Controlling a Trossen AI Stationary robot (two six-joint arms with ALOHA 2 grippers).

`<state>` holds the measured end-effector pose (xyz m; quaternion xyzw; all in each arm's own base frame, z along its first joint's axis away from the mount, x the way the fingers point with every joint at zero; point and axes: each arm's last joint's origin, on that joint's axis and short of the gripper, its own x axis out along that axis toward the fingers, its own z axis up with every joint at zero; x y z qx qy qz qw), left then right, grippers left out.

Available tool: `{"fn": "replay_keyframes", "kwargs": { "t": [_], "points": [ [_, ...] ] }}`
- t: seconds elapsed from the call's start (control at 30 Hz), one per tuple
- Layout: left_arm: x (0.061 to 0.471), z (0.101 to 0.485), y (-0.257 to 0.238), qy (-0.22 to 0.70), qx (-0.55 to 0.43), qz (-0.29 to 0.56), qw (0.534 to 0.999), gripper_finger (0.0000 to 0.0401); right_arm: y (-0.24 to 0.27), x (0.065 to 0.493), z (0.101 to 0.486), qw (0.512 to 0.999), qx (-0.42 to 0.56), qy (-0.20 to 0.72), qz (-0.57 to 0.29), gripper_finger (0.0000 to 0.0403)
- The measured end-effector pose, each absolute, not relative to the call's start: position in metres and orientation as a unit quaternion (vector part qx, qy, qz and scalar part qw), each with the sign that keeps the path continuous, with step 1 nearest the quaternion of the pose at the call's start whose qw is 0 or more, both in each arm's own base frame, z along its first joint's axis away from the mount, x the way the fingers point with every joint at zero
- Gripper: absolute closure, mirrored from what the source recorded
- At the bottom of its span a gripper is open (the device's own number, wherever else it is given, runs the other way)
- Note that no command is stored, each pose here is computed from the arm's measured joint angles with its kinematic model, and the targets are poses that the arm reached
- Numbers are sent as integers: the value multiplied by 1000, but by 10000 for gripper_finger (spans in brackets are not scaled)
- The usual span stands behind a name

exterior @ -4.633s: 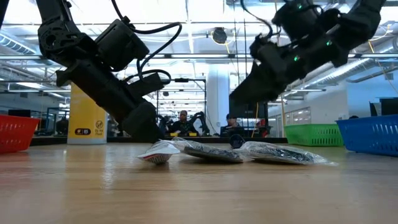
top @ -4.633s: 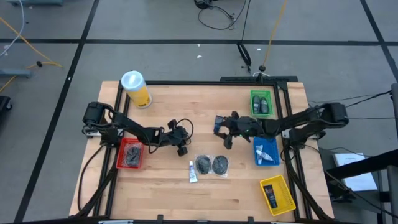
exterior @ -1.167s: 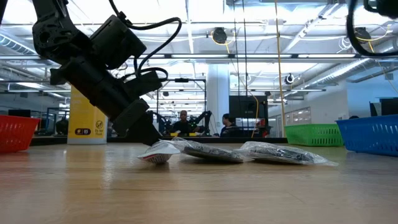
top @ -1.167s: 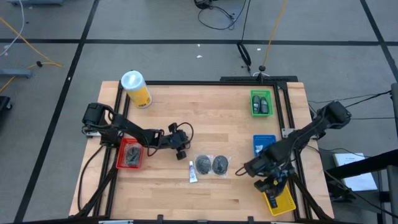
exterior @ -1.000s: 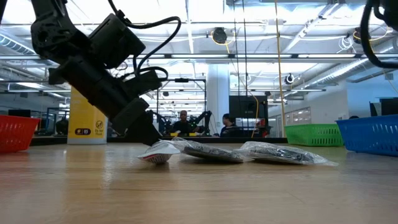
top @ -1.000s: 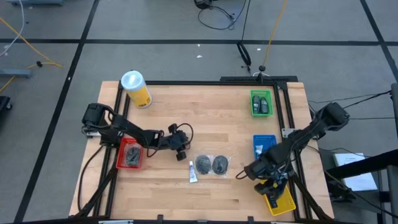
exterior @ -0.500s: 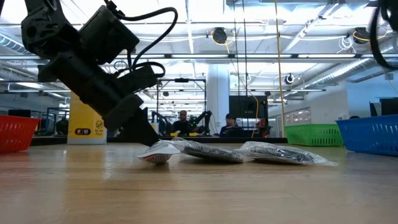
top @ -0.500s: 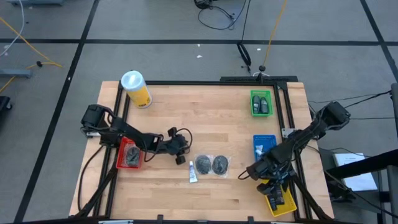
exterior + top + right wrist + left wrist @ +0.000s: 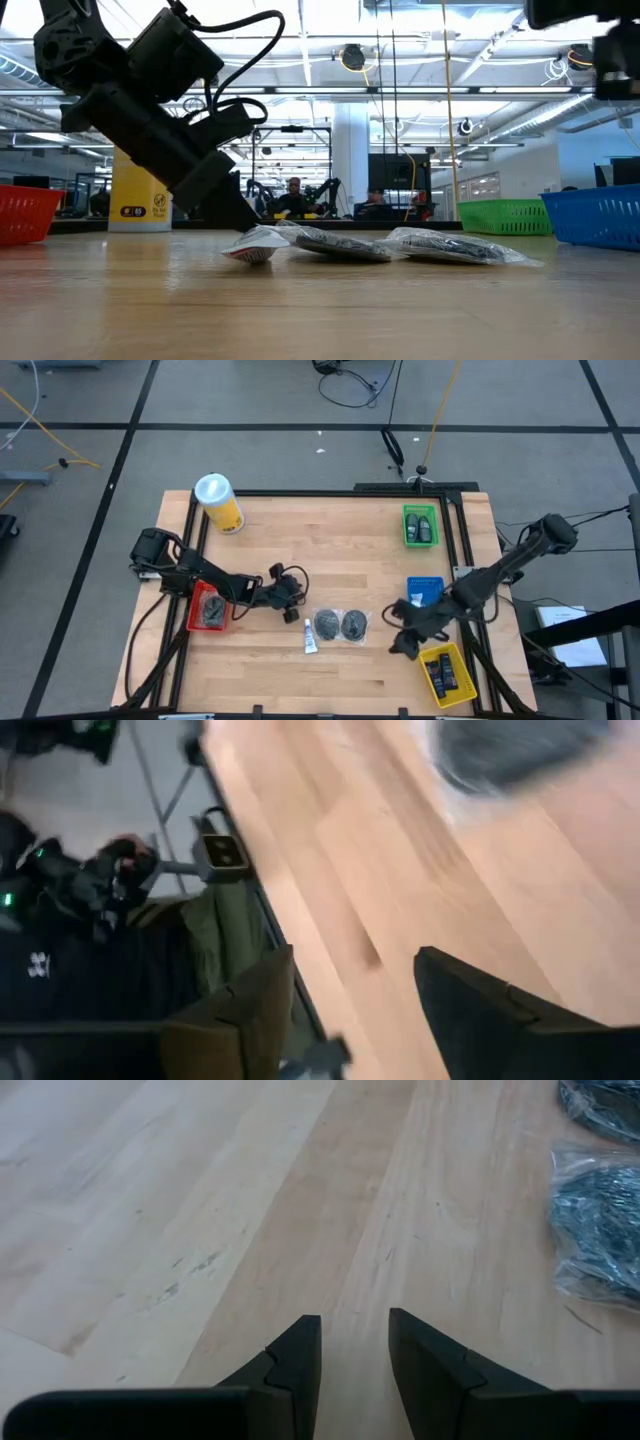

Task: Pick & Place Travel size toiletries
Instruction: Put the hair comb into the red bin

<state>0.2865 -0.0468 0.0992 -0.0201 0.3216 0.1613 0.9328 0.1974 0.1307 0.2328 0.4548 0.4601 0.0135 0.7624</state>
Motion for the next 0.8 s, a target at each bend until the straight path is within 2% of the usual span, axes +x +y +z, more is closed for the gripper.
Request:
{"fn": "replay_keyframes", "kwargs": {
  "t": [0.07, 0.13, 0.37, 0.63, 0.8],
  "points": [
    [287, 99, -47, 321, -20, 162, 933, 281, 137, 207, 227, 781, 429, 452, 39, 216],
    [287, 99, -47, 320, -19, 165, 933, 281, 143, 215, 217, 780, 414, 465, 60, 233],
    [287, 99, -46, 317, -33, 170, 932, 281, 166, 216, 180, 678, 422, 595, 91, 305],
    [287, 99, -46, 316, -43, 174, 932, 281, 166, 200, 166, 655, 380, 653, 23, 377],
    [287, 99, -46, 315, -44, 174, 932, 281, 159, 191, 169, 651, 362, 667, -12, 401]
  ]
}}
